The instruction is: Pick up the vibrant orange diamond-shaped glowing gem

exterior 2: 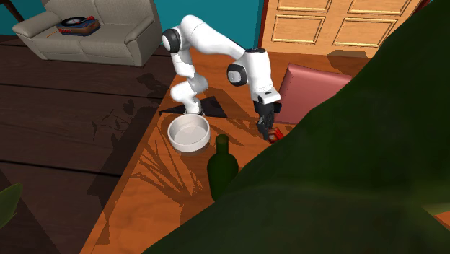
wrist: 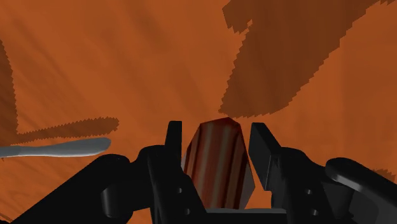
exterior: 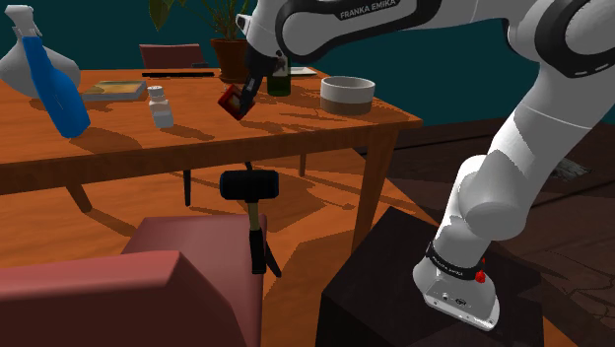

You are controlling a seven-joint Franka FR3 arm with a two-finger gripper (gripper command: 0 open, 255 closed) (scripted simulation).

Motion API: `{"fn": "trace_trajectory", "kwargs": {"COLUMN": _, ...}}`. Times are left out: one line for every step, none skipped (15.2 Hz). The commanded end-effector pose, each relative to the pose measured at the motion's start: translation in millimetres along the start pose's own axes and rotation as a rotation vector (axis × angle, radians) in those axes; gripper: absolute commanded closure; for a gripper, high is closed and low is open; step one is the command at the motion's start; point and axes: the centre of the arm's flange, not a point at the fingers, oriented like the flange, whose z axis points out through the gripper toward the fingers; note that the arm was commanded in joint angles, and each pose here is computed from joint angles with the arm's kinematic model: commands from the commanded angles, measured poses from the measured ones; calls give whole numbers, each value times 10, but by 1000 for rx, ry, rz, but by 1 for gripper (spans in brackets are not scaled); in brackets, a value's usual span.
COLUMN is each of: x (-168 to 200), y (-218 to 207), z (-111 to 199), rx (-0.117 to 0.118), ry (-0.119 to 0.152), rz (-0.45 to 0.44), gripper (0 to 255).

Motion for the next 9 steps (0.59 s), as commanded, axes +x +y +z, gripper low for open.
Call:
{"fn": "trace_trajectory", "kwargs": {"x": -6, "y": 5, "z": 10, "rx": 0, "ry": -2, "rz": 1, "gripper": 255}}
{"fn": "trace_trajectory", "kwargs": {"x": -9, "y": 4, "z": 10, "rx": 0, "ry": -2, "rz": 1, "gripper": 255}}
{"fn": "trace_trajectory", "kwargs": {"x": -10, "y": -1, "z": 11, "rx": 0, "ry": -2, "rz": 1, "gripper": 255}}
{"fn": "trace_trajectory", "kwargs": {"x": 1, "y": 5, "z": 12, "rx": 0, "ry": -2, "rz": 1, "gripper": 255}}
{"fn": "trace_trajectory", "kwargs": {"x": 22, "y": 18, "z": -35, "rx": 0, "ry": -2, "rz": 1, "gripper": 255}}
{"fn": "trace_trajectory", "kwargs": {"x": 43, "y": 30, "z": -82, "rx": 0, "ry": -2, "rz": 1, "gripper": 255}}
{"fn": "trace_trajectory", "kwargs": {"x": 64, "y": 43, "z": -128, "rx": 0, "ry": -2, "rz": 1, "gripper": 255}}
{"fn": "trace_trajectory", "kwargs": {"x": 85, "y": 56, "z": -175, "rx": 0, "ry": -2, "rz": 1, "gripper": 255}}
{"fn": "trace_trajectory", "kwargs": {"x": 107, "y": 69, "z": -221, "rx": 0, "ry": -2, "rz": 1, "gripper": 255}}
